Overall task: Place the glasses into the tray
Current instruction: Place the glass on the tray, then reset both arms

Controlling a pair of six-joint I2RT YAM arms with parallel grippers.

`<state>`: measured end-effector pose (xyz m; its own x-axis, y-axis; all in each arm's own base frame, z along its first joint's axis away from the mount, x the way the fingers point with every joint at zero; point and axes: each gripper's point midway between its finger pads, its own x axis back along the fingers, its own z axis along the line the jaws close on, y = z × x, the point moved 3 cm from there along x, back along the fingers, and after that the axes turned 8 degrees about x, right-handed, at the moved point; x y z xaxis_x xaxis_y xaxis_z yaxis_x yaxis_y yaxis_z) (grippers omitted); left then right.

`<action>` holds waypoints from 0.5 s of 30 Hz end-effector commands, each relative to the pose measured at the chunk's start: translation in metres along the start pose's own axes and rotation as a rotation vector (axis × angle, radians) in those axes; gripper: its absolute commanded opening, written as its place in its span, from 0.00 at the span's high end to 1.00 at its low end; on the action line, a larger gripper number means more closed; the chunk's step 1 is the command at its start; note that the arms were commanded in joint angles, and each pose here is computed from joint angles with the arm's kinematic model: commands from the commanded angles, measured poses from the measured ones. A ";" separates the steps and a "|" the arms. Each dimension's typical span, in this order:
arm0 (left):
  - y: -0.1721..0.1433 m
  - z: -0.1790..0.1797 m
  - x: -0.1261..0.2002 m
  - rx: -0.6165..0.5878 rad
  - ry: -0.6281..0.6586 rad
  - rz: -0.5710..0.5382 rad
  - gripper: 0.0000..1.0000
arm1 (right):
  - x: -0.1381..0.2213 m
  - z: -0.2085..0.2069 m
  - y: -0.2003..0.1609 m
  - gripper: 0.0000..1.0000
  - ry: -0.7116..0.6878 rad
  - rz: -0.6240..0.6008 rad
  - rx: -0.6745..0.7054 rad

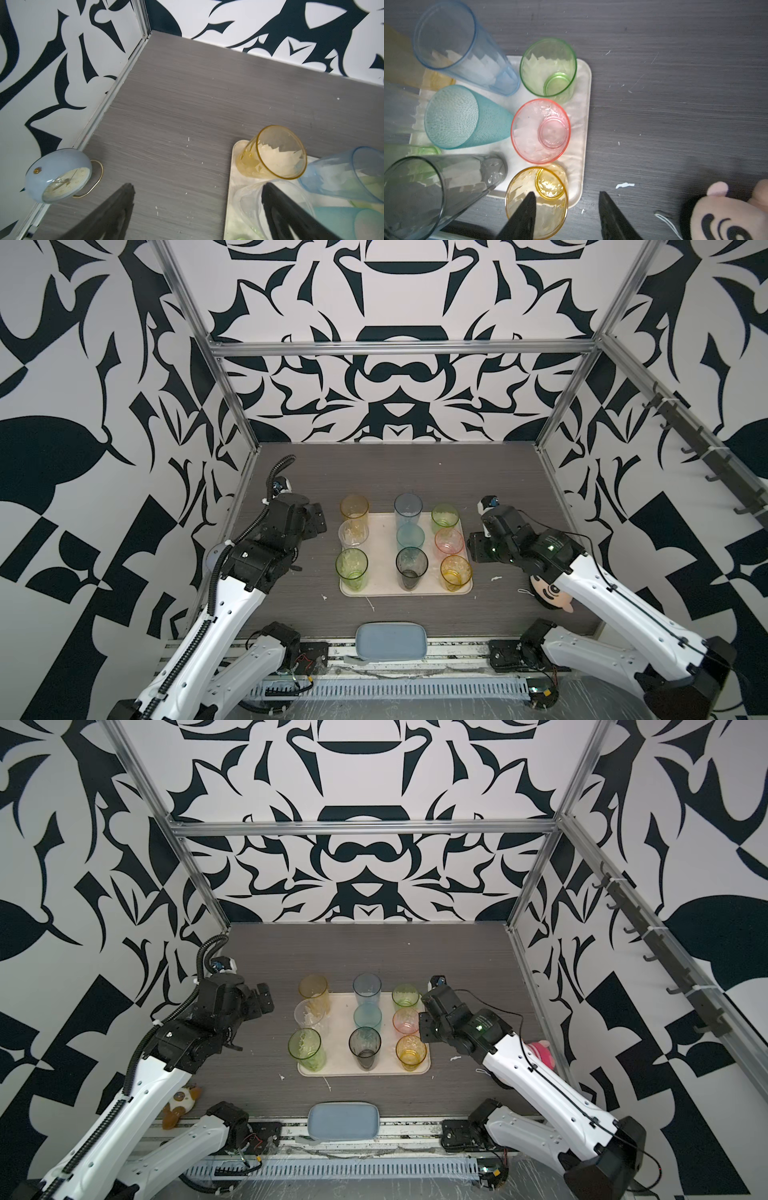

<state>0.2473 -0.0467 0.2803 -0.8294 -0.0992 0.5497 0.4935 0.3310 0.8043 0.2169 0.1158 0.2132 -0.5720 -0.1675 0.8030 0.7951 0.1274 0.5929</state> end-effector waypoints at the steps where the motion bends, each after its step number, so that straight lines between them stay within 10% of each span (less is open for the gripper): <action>1: 0.005 0.001 -0.006 0.050 0.013 -0.066 0.01 | 0.009 -0.014 0.028 0.43 -0.029 -0.120 0.018; 15: 0.022 0.045 -0.045 0.016 0.260 -0.436 0.01 | -0.025 -0.109 0.071 0.20 -0.266 -0.413 -0.107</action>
<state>0.2751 -0.0125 0.2456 -0.8715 -0.3628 0.3300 0.2606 0.2275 0.9383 0.2881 0.0317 0.2087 -0.7748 0.0418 0.6308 0.6310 -0.0101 0.7757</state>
